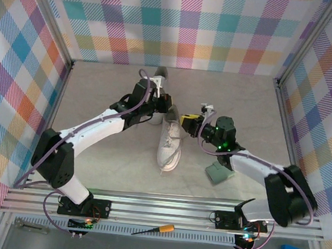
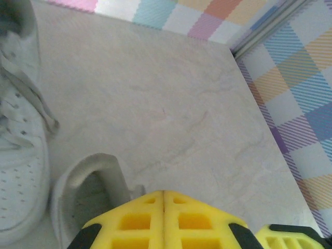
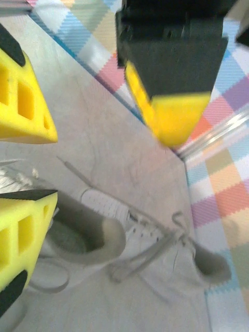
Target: Tie the shoes
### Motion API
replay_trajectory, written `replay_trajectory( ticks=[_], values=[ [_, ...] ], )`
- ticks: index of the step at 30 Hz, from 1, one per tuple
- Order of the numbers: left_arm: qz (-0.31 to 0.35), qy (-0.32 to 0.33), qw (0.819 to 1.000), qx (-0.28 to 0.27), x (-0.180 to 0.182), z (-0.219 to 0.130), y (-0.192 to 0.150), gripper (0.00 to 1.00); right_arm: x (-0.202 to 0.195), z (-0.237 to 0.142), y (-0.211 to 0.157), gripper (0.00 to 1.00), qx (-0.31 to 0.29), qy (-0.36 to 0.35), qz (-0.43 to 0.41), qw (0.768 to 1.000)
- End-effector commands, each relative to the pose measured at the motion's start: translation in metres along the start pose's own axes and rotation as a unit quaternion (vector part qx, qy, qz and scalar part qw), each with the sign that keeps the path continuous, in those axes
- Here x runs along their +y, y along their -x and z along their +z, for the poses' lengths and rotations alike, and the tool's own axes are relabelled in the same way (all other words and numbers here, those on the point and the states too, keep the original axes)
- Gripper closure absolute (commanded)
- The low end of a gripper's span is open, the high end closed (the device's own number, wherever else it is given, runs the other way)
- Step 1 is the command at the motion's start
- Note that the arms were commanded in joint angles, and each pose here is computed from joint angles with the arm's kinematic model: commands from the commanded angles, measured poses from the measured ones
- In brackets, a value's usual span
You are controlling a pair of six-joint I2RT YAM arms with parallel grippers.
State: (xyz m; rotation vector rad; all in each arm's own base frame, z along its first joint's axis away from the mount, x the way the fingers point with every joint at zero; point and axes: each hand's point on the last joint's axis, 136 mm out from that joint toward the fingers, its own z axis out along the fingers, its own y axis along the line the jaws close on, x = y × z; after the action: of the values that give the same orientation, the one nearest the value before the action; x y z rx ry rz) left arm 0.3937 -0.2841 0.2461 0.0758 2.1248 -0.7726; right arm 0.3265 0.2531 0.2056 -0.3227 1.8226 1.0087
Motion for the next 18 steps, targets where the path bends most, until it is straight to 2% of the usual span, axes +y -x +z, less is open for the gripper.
replay_trajectory(
  ticks=[1, 3, 7, 11, 15, 18],
  values=[
    [0.034, 0.017, 0.998, -0.041, -0.006, -0.024, 0.029, 1.0, -0.025, -0.022, -0.033, 0.72, 0.055, -0.094, 0.032, 0.994],
    [0.035, 0.019, 0.998, -0.043, -0.004, -0.028, 0.03, 1.0, -0.027, -0.032, -0.043, 0.75, 0.075, -0.116, 0.026, 0.99],
    [0.036, 0.02, 0.999, -0.034, -0.001, -0.028, 0.022, 1.0, -0.055, -0.051, -0.06, 0.77, 0.129, -0.219, 0.058, 0.966],
    [0.036, 0.023, 0.999, -0.027, 0.004, -0.035, 0.014, 1.0, -0.076, -0.054, -0.067, 0.77, 0.165, -0.277, 0.093, 0.942],
    [0.042, 0.033, 0.998, -0.02, 0.011, -0.046, 0.004, 1.0, -0.067, -0.028, -0.069, 0.77, 0.206, -0.227, 0.104, 0.946],
    [0.044, 0.04, 0.998, -0.017, 0.018, -0.057, -0.003, 1.0, -0.085, -0.021, -0.072, 0.76, 0.222, -0.239, 0.132, 0.936]
  ],
)
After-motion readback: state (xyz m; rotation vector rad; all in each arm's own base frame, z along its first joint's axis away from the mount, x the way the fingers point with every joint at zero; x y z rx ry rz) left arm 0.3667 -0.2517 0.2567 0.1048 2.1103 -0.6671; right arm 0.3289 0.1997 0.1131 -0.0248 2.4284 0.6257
